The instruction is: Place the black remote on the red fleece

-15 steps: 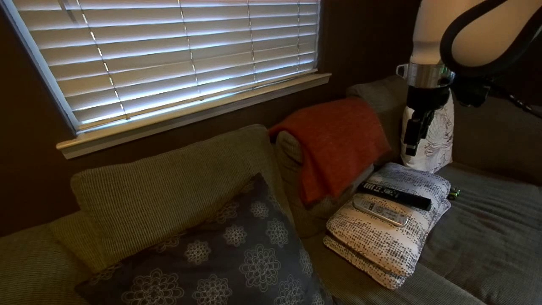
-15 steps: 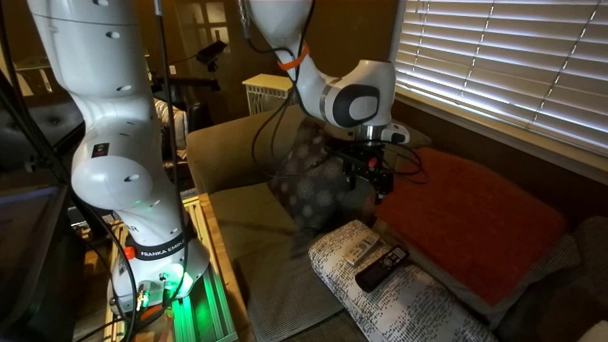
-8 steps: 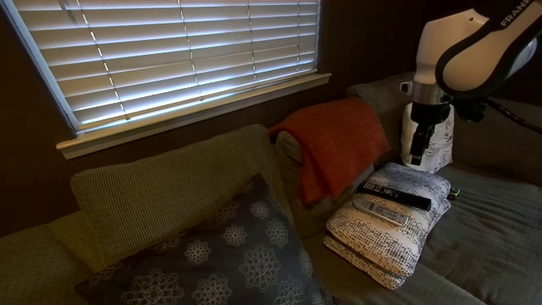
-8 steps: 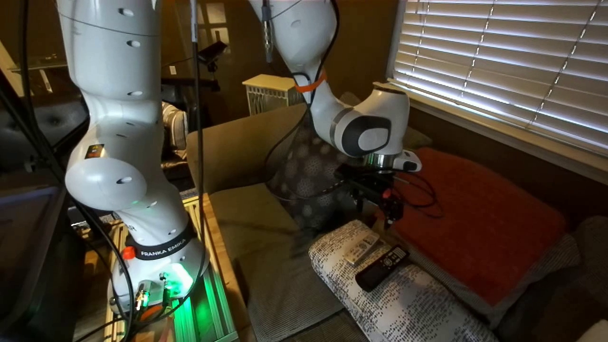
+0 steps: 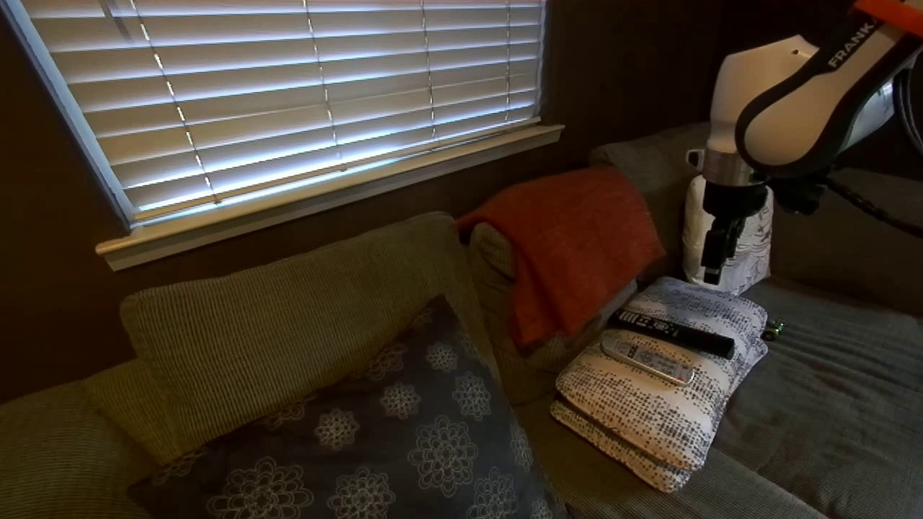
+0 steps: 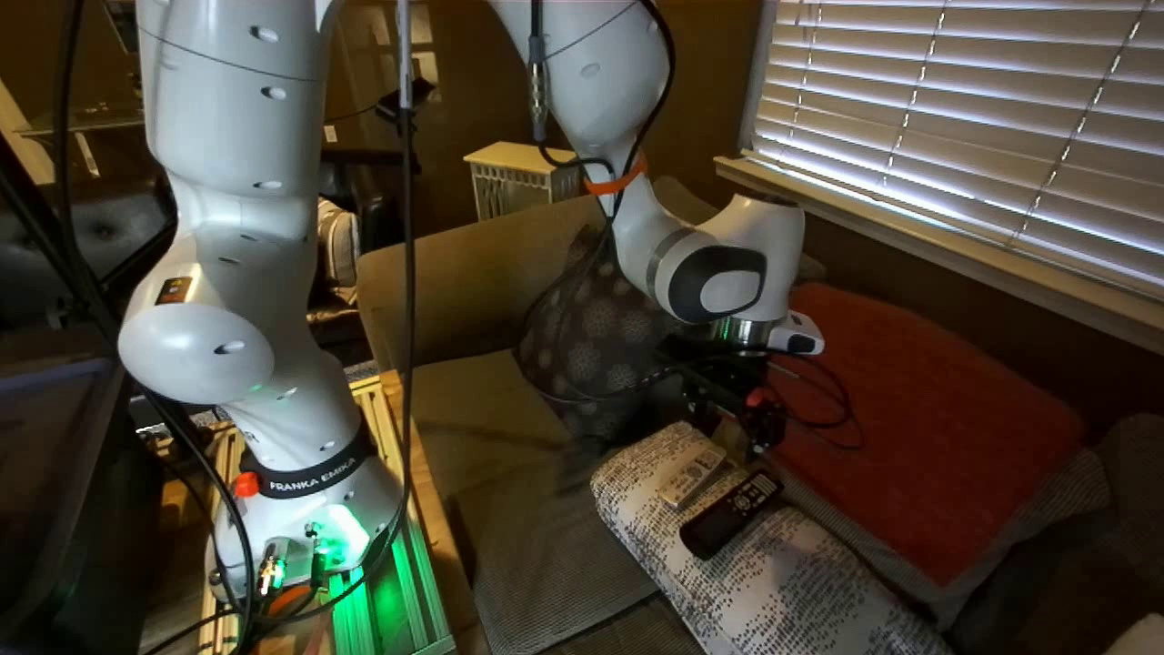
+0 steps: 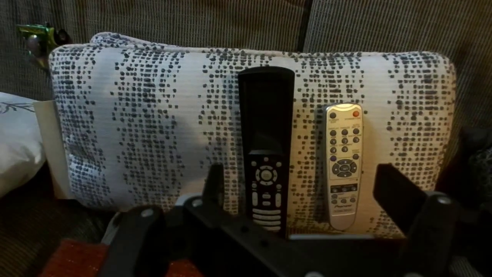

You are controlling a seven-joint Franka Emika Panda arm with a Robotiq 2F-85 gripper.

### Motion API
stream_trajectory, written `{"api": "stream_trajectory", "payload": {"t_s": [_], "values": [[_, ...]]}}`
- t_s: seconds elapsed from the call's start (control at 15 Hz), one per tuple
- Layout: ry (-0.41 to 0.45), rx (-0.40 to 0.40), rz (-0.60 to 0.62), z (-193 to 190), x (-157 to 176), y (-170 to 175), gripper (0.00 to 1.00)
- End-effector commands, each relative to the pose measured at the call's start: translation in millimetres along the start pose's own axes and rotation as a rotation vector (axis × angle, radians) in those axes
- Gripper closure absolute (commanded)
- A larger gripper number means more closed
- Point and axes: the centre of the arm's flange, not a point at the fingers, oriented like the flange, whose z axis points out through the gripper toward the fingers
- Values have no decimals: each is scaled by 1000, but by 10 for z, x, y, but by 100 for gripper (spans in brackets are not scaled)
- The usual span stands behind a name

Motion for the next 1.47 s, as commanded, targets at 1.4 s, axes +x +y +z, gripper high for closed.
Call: {"api": "stream_trajectory", "payload": {"t_s": [1.4], "values": [[75, 90, 85, 1189, 621, 262, 0]]}}
